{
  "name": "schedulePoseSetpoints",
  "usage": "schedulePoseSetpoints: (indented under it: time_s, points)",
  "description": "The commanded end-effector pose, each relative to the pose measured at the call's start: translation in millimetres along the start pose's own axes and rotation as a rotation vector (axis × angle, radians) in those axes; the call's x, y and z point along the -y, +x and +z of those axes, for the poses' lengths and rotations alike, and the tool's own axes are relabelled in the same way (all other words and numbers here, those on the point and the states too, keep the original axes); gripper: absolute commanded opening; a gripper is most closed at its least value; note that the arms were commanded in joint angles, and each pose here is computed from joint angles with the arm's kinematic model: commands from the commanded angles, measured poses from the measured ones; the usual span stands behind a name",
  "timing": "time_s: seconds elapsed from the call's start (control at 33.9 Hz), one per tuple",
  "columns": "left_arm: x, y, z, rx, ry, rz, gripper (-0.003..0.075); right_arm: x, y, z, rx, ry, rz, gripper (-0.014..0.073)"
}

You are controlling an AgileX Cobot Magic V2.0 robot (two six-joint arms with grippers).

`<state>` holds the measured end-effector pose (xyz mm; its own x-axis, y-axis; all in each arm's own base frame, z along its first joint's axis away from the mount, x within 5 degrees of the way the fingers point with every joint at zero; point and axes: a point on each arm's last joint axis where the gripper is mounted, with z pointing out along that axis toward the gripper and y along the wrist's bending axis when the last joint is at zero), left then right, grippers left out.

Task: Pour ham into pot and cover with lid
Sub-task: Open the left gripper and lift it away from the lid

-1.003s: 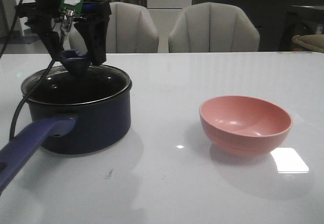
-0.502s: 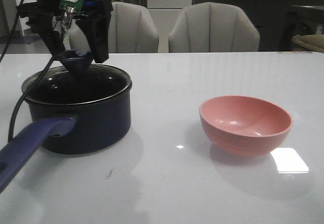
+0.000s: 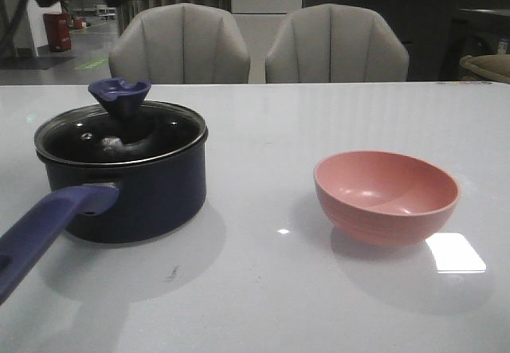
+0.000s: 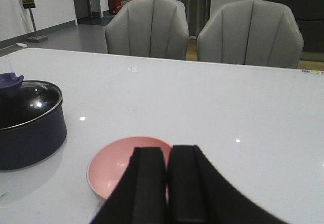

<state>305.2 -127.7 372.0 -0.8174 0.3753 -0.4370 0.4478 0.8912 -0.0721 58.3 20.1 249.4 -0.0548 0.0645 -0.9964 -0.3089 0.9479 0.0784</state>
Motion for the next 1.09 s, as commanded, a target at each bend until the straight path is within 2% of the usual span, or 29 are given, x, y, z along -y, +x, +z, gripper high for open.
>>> schedulePoseSetpoints:
  time_s: [0.0,0.21,0.41,0.56,0.65,0.83,1.06]
  points:
    - [9,25,-48,0.200,0.002,0.014,0.0572,0,-17,-1,0.108,0.008,-0.006,0.0170]
    - [15,89,-85,0.459,-0.021,0.014,0.0572,0,-17,-1,0.108,0.008,-0.006,0.0170]
    - [18,164,-115,0.843,-0.071,0.029,0.0568,0,-17,-1,0.108,0.008,-0.006,0.0170]
    - [20,218,-118,1.022,-0.082,0.035,0.0505,0,-17,-1,0.108,0.008,-0.006,0.0170]
    - [21,244,-111,1.070,-0.084,0.037,0.0421,0,-17,-1,0.108,0.008,-0.006,0.0170]
    - [21,266,-97,1.090,-0.076,0.032,0.0109,0,-17,-1,0.108,0.008,-0.006,0.0170]
    - [22,266,-95,1.085,-0.051,0.015,0.0113,0,-17,-1,0.108,0.008,-0.006,0.0170]
